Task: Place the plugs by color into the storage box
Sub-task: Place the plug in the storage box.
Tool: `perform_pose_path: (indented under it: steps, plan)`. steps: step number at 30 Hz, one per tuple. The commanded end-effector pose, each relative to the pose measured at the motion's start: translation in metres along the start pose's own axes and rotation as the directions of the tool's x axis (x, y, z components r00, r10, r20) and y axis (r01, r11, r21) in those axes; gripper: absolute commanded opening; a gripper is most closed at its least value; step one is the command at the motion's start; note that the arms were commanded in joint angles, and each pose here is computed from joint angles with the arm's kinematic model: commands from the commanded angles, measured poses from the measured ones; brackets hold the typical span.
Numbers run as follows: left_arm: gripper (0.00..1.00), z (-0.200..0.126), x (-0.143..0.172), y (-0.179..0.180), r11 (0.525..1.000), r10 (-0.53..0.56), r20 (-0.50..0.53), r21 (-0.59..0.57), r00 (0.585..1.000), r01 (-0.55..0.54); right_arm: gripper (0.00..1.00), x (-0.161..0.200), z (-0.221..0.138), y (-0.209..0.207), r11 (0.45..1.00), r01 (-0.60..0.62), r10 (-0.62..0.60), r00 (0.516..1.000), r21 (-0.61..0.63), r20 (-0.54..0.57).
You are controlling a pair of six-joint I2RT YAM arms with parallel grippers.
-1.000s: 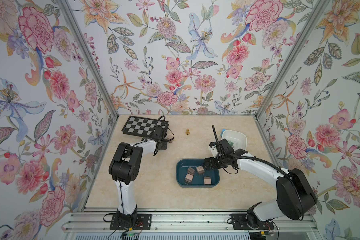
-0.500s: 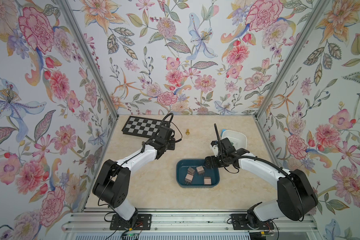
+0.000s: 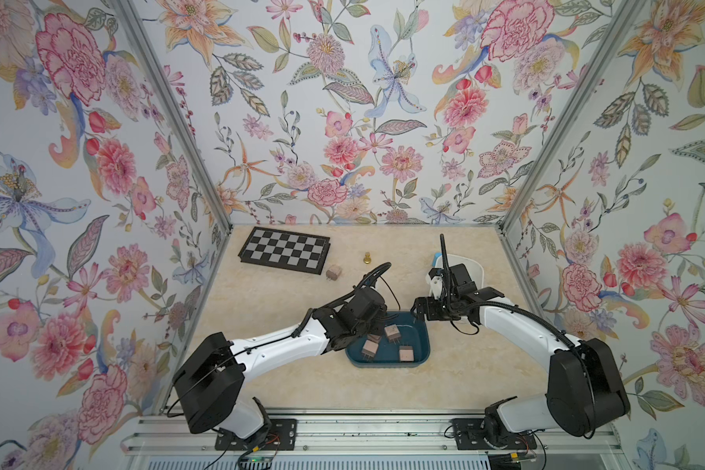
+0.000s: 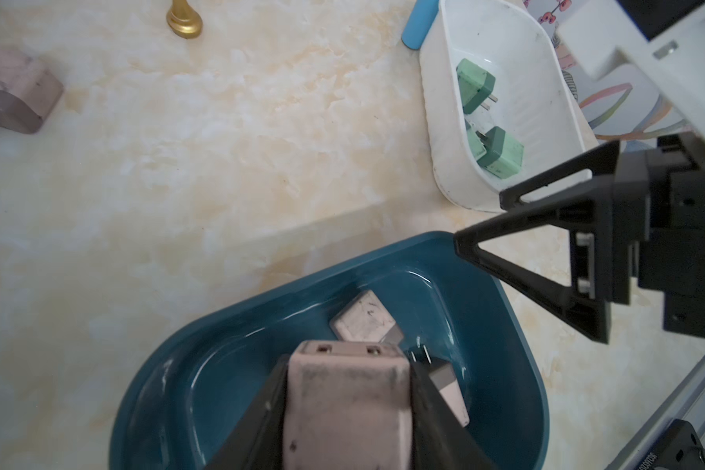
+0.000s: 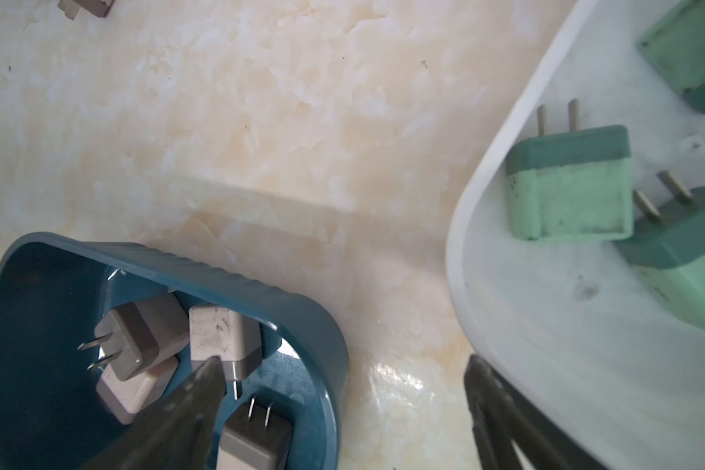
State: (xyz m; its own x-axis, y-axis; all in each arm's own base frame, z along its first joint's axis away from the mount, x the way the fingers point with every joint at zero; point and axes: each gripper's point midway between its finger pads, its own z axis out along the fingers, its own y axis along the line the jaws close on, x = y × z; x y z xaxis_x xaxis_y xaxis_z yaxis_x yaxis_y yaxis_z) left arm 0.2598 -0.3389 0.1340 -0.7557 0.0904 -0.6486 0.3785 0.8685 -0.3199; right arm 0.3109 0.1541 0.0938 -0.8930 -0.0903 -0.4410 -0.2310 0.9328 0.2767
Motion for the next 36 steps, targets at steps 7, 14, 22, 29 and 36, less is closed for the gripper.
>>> perform_pose_path:
  steps: [7, 14, 22, 29, 36]
  plan:
    - [0.43, 0.054, 0.046, -0.045, 0.997, 0.076, -0.094, -0.017, 0.993, -0.078, 0.94, -0.011, -0.013, -0.004, 1.0, 0.01, -0.009, 0.999, -0.017, 0.05]
    - [0.48, 0.08, 0.068, -0.051, 0.987, 0.142, -0.156, -0.048, 0.978, -0.151, 0.94, -0.01, -0.013, -0.008, 1.0, -0.001, 0.002, 0.999, -0.018, 0.053]
    - [0.7, 0.074, 0.069, -0.05, 0.983, 0.166, -0.18, -0.049, 0.97, -0.177, 0.94, -0.012, -0.013, -0.008, 1.0, 0.001, 0.0, 0.998, -0.02, 0.055]
    - [0.74, 0.034, 0.011, -0.049, 0.981, 0.172, -0.085, -0.078, 0.981, -0.178, 0.94, -0.012, -0.014, -0.008, 1.0, 0.001, 0.0, 0.998, -0.021, 0.058]
    - [0.79, 0.0, -0.065, 0.041, 0.951, 0.147, -0.01, -0.272, 0.989, -0.144, 0.94, -0.011, -0.011, -0.007, 1.0, 0.0, 0.001, 0.999, -0.027, 0.05]
